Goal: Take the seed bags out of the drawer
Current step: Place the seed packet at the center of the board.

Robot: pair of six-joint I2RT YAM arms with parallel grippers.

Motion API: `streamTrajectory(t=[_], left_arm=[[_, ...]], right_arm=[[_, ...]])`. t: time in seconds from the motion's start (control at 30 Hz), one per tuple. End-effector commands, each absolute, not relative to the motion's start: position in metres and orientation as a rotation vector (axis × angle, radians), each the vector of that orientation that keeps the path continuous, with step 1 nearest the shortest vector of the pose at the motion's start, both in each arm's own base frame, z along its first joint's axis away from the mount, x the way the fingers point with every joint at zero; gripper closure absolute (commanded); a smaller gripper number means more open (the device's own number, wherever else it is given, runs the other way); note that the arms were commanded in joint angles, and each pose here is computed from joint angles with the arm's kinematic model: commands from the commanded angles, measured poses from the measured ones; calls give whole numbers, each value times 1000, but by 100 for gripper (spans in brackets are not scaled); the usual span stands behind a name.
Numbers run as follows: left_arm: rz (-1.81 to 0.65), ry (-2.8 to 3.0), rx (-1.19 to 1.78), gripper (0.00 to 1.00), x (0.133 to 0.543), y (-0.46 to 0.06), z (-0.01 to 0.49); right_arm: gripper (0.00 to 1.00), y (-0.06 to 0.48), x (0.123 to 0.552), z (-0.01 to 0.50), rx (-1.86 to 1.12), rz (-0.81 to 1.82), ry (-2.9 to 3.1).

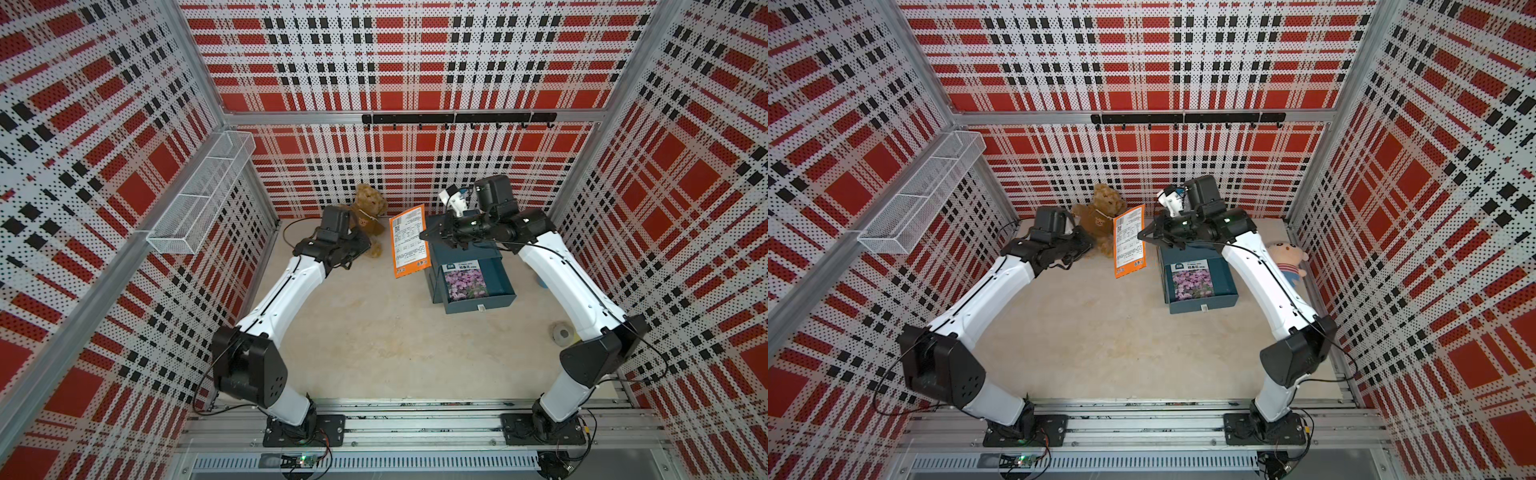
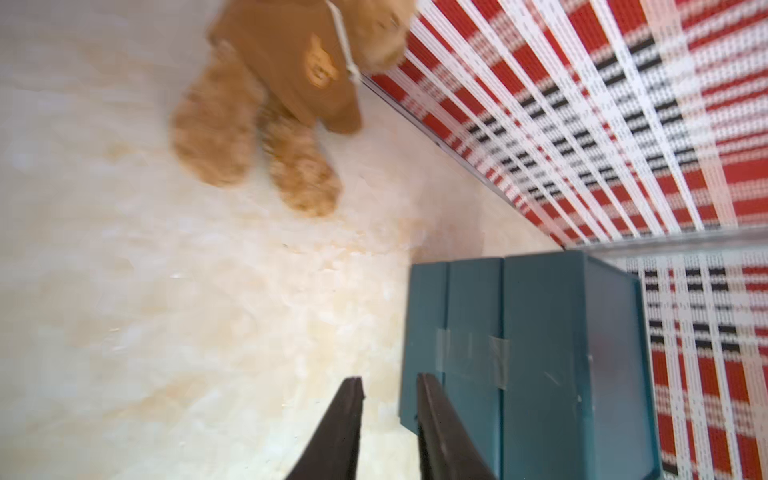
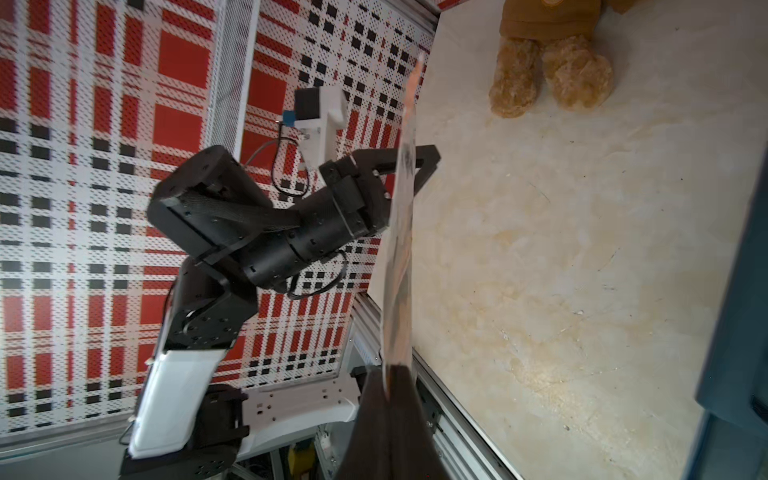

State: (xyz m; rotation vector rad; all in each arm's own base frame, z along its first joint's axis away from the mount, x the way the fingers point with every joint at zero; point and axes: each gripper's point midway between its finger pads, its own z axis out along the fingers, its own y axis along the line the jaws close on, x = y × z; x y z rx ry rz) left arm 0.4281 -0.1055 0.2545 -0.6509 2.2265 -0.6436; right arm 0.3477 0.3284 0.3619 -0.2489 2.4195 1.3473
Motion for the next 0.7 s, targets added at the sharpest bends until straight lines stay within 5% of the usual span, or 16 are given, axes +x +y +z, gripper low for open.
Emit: streamTrajectory(t=[0.0,0.37,0.67], left_arm=[[-627,2092,-775,71,412,-56,273],[-640,2067,-859,71,367,-24,254],[-665,2094,-835,71,365,-29,249]], right_arm=[[100,348,352,318,-242,1073,2569],[100,367,378,204,-268,334,2721],[100,377,382,165,-304,129,2709]])
